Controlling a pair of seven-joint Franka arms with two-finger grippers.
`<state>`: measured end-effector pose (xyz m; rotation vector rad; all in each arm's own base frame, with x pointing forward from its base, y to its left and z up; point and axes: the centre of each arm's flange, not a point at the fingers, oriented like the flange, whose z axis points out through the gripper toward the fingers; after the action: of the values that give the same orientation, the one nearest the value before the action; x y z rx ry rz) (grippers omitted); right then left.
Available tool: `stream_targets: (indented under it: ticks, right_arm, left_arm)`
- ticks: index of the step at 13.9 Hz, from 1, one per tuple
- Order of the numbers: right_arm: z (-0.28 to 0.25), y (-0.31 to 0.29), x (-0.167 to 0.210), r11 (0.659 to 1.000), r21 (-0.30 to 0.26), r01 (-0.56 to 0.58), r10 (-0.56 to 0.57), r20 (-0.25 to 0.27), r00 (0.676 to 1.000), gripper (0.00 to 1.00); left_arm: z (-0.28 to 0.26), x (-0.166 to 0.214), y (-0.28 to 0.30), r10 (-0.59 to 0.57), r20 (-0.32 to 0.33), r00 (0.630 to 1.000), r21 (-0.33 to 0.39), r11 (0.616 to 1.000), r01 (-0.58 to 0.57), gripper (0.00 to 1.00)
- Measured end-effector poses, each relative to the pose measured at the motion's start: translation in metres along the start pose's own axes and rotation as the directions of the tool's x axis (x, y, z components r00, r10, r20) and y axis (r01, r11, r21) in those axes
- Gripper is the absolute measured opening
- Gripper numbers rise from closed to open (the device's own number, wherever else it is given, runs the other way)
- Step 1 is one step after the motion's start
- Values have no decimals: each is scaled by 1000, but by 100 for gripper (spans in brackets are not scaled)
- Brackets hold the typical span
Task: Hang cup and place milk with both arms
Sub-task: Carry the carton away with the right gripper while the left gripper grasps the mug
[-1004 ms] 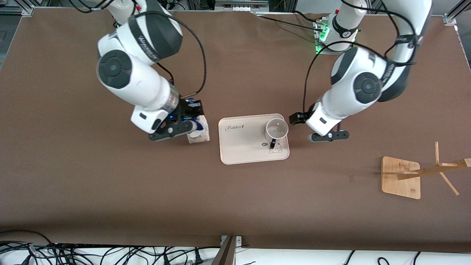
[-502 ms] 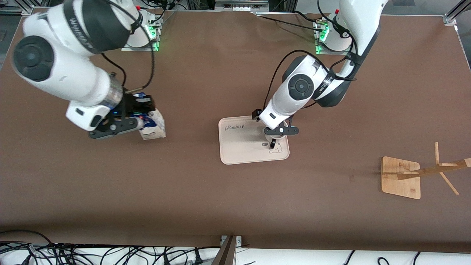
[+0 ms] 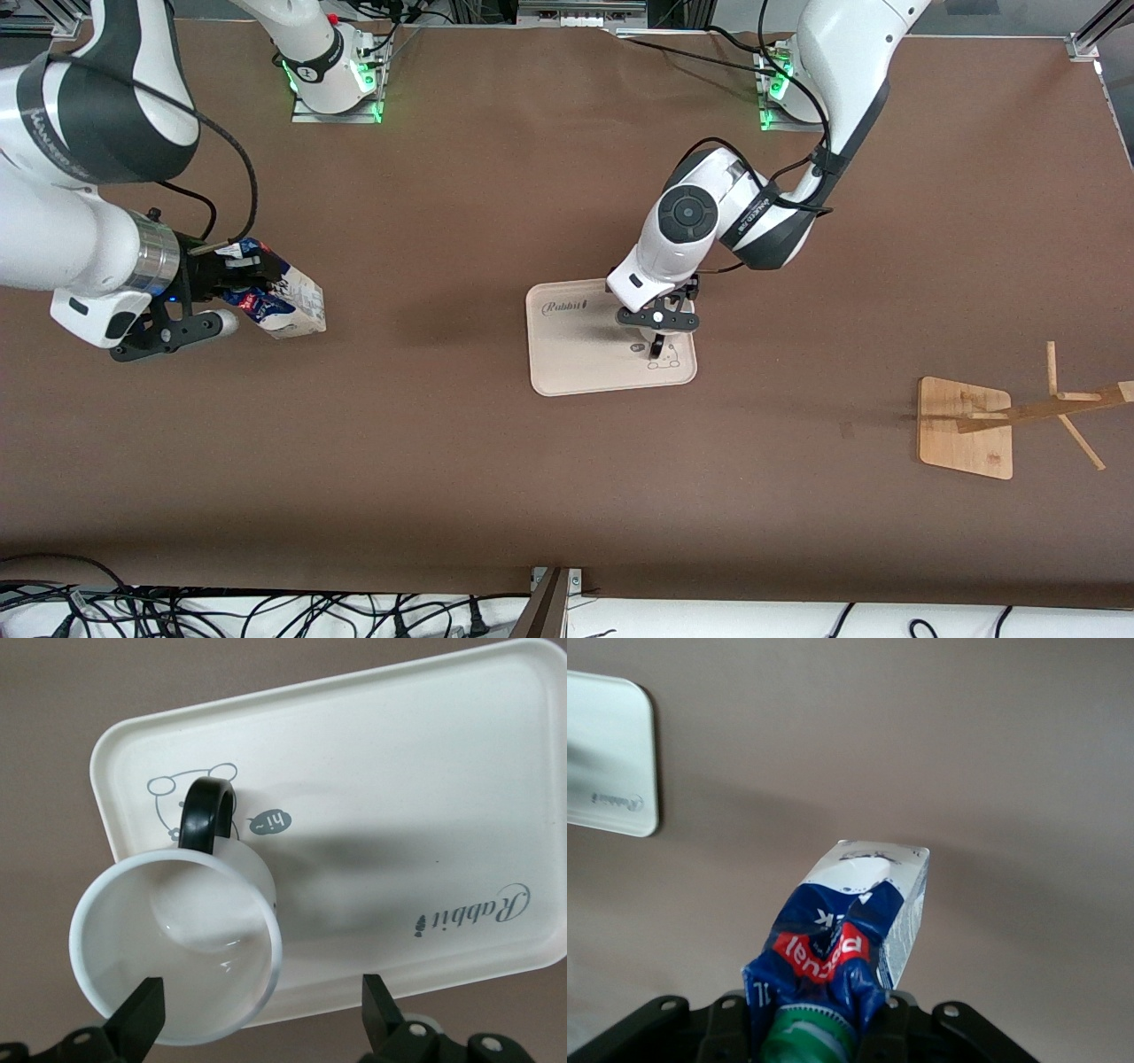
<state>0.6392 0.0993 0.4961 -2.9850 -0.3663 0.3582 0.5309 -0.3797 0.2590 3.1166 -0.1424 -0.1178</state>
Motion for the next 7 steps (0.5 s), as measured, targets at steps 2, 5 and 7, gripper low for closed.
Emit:
stream_targets:
  ticks: [2,5,7]
  right_arm:
    - [24,11,-2,1000,11,-13,13,52,999,32]
    - [53,18,-5,1000,-9,-23,24,120,993,32]
    - [68,24,-7,1000,-12,-22,23,142,990,32]
  left_arm:
    - [9,-4,6,38,-6,999,30,999,-38,78]
    - [18,-8,11,76,1,997,43,996,-76,46]
    - [18,-7,10,95,1,995,44,995,-95,22]
